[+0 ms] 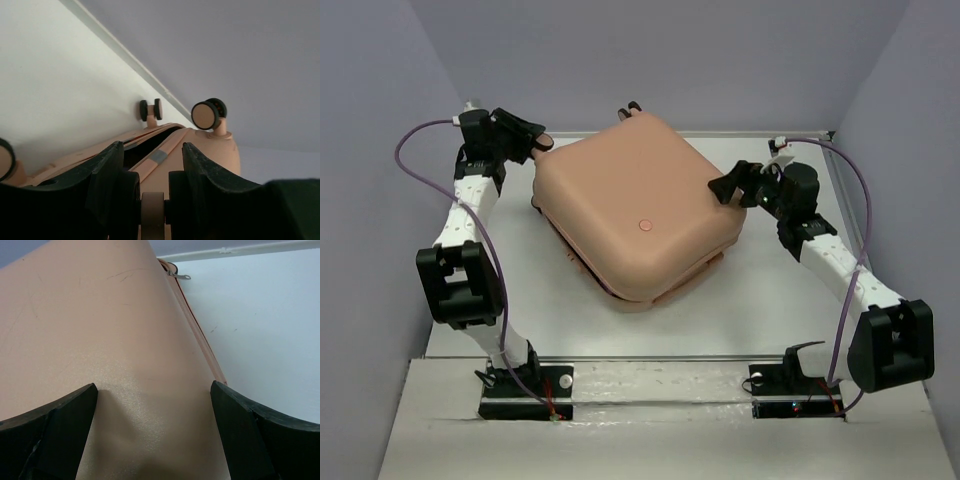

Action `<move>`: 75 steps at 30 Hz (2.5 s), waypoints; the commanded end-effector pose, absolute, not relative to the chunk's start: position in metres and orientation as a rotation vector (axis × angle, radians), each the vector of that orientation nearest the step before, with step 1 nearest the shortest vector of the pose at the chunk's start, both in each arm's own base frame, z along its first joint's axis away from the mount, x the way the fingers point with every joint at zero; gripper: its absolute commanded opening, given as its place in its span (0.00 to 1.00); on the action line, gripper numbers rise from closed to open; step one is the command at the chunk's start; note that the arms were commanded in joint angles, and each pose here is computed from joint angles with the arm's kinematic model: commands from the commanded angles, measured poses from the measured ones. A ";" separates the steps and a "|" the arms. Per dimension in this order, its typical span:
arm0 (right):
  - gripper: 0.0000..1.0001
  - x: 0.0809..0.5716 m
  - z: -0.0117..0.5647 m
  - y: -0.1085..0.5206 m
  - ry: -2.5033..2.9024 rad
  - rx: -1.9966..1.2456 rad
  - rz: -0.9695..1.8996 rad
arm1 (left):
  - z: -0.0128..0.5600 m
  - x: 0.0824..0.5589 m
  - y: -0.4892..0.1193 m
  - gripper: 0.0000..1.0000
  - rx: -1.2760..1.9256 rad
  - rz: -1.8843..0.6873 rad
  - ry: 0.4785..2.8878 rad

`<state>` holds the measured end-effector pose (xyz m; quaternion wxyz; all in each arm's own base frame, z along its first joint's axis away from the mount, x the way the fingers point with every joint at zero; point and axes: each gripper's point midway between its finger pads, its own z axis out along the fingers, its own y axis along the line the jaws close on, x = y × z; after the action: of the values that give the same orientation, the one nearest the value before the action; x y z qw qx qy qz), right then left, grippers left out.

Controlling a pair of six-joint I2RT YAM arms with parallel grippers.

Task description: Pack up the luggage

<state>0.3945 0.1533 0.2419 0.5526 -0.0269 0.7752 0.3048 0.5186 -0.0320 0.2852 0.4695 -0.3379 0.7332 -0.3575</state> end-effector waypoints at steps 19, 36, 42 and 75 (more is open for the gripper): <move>1.00 0.373 0.188 0.150 2.037 -0.052 0.690 | 0.294 0.539 0.000 0.06 -0.685 -0.658 1.819; 0.97 0.368 0.239 0.133 1.913 -0.045 0.588 | 0.430 0.481 0.018 0.99 -0.626 -0.586 1.530; 0.97 0.350 0.259 0.119 1.846 -0.011 0.543 | 0.459 0.385 -0.086 0.98 -0.356 -0.664 1.483; 0.50 0.313 0.145 0.113 1.728 -0.186 0.839 | 0.121 0.099 -0.370 0.49 0.416 -0.792 2.001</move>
<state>0.3075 0.0927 0.1180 0.5301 0.0141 0.7880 0.3128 0.0897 -0.3653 0.1139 0.4297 0.2060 0.8211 -0.3143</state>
